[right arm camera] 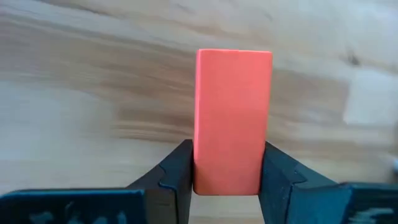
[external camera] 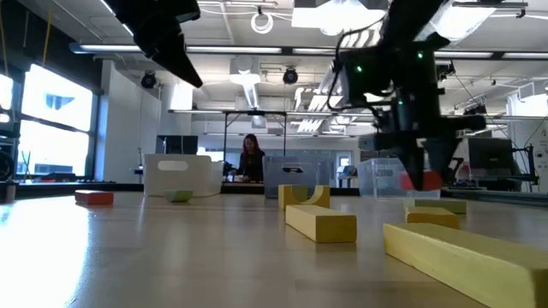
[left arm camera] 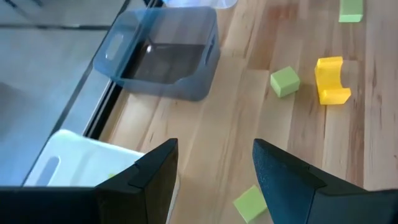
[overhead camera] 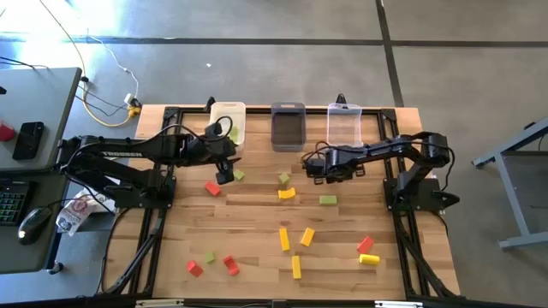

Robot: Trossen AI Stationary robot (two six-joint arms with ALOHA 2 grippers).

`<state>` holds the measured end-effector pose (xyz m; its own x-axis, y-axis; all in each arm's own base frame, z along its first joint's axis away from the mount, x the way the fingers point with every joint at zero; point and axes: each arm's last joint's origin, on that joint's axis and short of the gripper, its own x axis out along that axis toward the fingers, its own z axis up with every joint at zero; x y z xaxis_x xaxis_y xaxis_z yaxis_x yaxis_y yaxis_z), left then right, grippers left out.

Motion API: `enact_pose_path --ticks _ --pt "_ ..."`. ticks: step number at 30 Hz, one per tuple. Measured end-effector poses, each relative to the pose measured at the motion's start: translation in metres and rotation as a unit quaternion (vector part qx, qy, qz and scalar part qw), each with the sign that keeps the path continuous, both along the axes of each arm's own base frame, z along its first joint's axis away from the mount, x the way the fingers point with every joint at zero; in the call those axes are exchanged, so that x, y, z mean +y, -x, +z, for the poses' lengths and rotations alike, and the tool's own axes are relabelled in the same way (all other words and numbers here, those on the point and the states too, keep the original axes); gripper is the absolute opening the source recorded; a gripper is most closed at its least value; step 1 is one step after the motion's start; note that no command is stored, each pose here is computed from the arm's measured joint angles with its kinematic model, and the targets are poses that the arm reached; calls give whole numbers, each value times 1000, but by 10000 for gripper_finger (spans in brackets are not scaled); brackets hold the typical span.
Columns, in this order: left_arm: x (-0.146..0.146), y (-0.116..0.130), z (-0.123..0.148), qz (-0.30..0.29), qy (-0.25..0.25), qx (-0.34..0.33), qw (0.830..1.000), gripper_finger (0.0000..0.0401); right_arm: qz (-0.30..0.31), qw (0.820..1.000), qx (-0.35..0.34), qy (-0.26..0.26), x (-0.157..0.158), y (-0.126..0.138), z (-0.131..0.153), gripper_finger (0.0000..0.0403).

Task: Sort & place blocks by color
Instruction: Put the orange block into the transparent bin

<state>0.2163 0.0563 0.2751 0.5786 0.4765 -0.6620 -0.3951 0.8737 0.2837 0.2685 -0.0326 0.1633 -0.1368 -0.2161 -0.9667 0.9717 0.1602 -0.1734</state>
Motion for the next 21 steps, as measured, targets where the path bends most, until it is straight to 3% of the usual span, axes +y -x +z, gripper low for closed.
enact_pose_path --ticks 12,21 --pt "-1 5 -5 59 56 -7 997 195 151 983 -49 97 -26 -39 61 112" --pt "-2 6 -6 77 86 -16 993 195 179 975 2 131 -57 -33 78 112"
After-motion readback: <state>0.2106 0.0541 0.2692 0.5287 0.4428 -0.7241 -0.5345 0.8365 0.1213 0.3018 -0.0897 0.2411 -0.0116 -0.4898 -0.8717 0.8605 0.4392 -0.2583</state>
